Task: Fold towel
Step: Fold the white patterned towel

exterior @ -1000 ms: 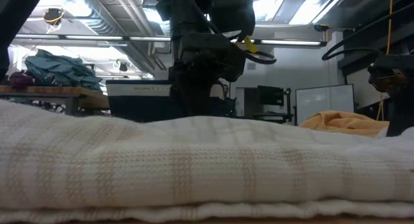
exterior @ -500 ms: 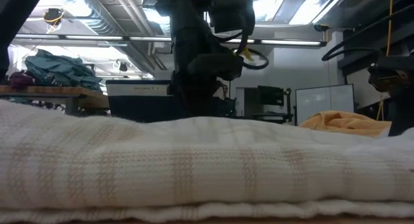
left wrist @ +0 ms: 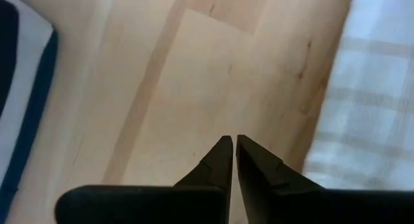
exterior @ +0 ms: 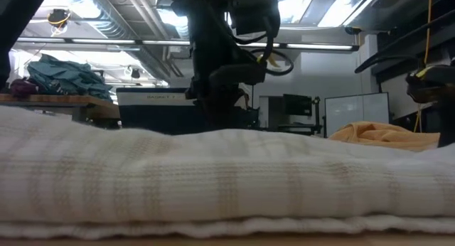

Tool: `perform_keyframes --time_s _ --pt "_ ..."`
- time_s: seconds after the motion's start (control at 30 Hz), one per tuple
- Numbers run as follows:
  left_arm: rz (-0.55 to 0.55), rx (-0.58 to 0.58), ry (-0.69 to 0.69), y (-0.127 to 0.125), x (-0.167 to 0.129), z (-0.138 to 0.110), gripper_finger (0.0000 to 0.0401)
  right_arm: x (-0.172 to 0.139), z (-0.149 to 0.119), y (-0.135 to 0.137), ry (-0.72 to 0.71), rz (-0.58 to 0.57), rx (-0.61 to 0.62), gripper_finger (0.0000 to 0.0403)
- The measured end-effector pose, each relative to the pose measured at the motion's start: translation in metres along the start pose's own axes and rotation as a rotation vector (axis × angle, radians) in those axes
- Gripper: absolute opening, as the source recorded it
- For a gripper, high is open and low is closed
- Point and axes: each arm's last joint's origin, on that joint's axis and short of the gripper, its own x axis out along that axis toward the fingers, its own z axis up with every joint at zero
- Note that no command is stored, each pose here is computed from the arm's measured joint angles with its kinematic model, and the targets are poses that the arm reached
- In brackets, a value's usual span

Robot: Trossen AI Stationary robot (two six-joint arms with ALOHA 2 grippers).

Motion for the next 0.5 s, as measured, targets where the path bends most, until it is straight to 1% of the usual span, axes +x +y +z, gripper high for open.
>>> perform_keyframes --time_s 0.1,0.2,0.27,0.4,0.5 --pt "0.000 0.031 0.001 0.0001 0.0000 -0.0001 0.0025 0.0000 -0.0005 0.0000 0.016 0.000 -0.001 0.0011" --pt "0.002 0.037 0.006 0.0003 0.0000 -0.0006 0.0043 0.0000 -0.0012 0.0000 0.042 0.000 -0.030 0.0029" --pt "0.006 0.043 0.015 0.0007 -0.0002 -0.0015 0.0064 -0.0001 -0.0019 0.0000 0.064 0.001 -0.052 0.0050" --pt "0.017 0.093 0.043 0.0013 -0.0004 -0.0044 0.0111 -0.0001 -0.0020 0.0004 0.069 0.005 -0.053 0.0101" --pt "-0.001 0.074 0.056 -0.0002 -0.0010 -0.0057 0.0140 -0.0001 -0.0019 0.0010 0.066 0.010 -0.050 0.0143"
